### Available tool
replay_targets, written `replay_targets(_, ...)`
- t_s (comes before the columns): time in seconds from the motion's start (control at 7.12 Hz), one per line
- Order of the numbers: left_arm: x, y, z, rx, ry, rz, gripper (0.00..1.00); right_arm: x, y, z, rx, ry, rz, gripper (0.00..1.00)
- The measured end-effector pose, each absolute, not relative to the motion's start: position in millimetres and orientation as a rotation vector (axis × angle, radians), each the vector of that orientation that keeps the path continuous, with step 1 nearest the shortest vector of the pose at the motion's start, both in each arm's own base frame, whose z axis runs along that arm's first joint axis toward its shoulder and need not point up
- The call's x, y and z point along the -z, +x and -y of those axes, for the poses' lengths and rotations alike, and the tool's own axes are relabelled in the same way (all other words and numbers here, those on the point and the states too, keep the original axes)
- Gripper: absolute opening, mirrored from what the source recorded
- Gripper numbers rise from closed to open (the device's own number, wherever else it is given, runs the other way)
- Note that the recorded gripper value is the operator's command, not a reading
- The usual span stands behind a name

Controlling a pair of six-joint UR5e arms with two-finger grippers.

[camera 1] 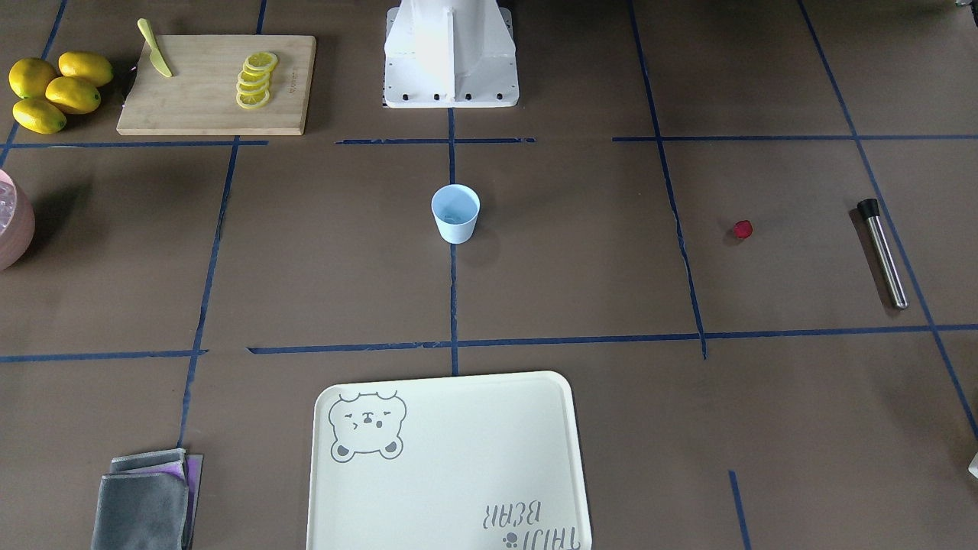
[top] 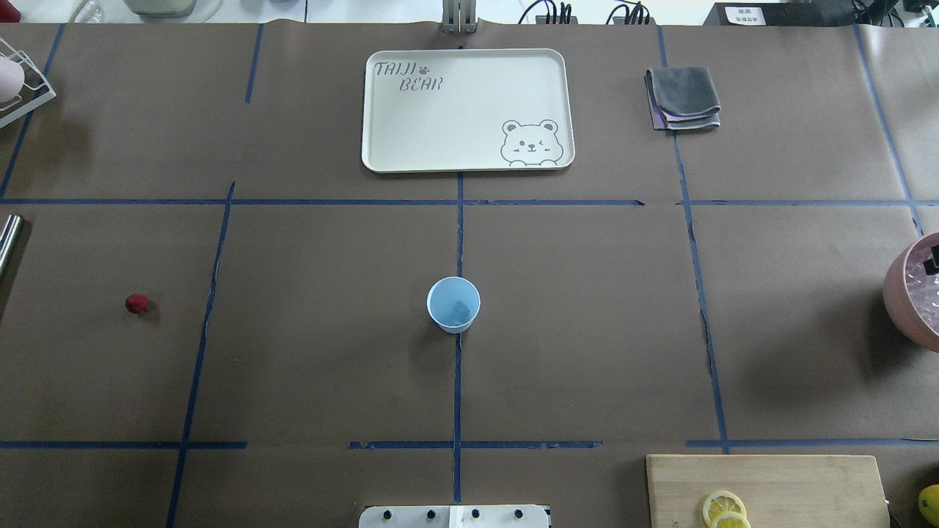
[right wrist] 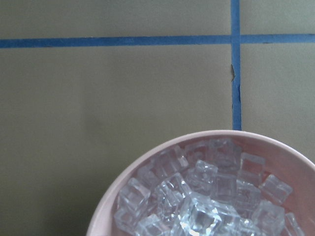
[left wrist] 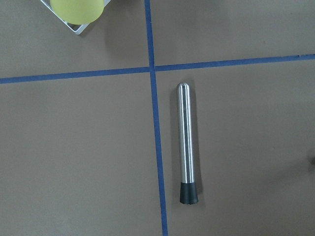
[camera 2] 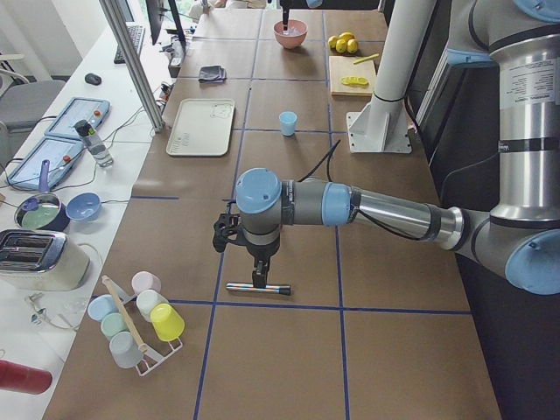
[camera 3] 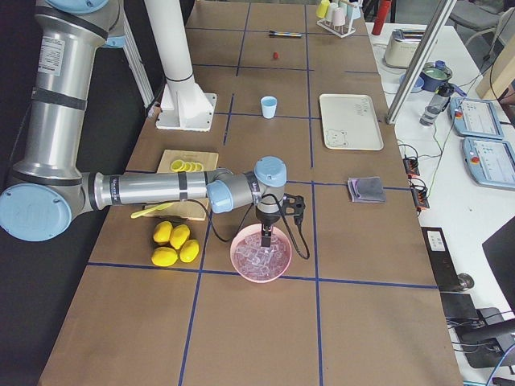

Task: Mash ice and strawberries in cup
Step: 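Move the right gripper back over the pink bowl of ice, then grasp another ice cube from the pink bowl with the right gripper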

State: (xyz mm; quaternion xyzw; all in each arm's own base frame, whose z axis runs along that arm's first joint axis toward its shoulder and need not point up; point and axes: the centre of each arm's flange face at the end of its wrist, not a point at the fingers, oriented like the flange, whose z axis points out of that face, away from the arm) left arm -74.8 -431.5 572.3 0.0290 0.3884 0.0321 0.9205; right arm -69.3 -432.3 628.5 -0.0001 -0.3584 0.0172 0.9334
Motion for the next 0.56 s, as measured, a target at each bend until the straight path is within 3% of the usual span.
replay_targets(0.56,-571,-75,432,-0.067,0.061,-0.798,1.00,-657,-72,441,-0.005,-0.025,0.720,0.98)
